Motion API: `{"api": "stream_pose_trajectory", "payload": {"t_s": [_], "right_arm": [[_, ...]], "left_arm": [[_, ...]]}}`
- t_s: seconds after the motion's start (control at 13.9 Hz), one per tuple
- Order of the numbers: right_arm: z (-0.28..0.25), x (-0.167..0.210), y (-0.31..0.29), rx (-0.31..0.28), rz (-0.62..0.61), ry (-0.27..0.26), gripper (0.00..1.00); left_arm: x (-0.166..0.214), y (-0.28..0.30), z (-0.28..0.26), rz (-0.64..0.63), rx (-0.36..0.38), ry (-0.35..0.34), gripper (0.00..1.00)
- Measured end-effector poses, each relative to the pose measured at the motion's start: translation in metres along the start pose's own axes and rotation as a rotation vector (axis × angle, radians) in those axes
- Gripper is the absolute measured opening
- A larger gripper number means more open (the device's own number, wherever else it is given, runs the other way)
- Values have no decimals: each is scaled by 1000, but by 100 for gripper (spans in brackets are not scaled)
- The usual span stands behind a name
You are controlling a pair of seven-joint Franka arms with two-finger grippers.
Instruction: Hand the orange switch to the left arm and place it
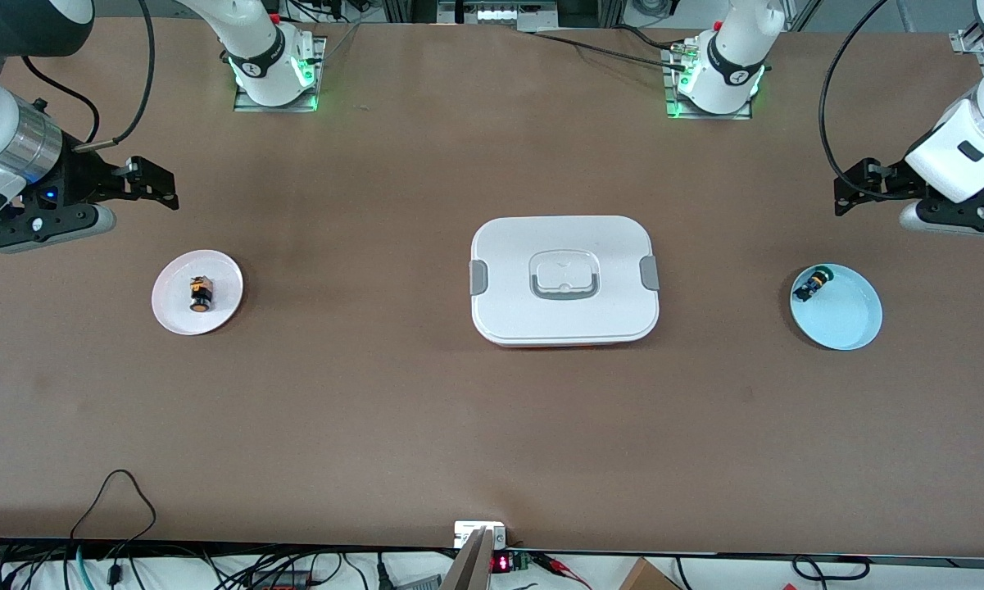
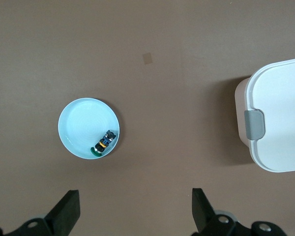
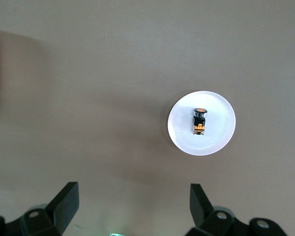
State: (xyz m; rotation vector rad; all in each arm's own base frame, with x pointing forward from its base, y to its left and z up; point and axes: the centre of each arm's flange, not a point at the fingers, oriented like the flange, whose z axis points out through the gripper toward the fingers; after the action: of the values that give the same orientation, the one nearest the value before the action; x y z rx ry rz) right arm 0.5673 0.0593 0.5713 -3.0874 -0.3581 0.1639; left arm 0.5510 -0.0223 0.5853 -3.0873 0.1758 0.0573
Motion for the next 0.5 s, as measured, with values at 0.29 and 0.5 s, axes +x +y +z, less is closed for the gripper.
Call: {"api": "stream_pose_trajectory", "payload": {"t_s": [0.29, 0.5], "right_arm": [[2, 0, 0, 2, -30, -13, 100], [5, -1, 0, 4, -77, -29, 100]], "left_arm": [[0, 0, 0, 0, 0, 0, 100], [0, 0, 0, 0, 0, 0, 100]]}}
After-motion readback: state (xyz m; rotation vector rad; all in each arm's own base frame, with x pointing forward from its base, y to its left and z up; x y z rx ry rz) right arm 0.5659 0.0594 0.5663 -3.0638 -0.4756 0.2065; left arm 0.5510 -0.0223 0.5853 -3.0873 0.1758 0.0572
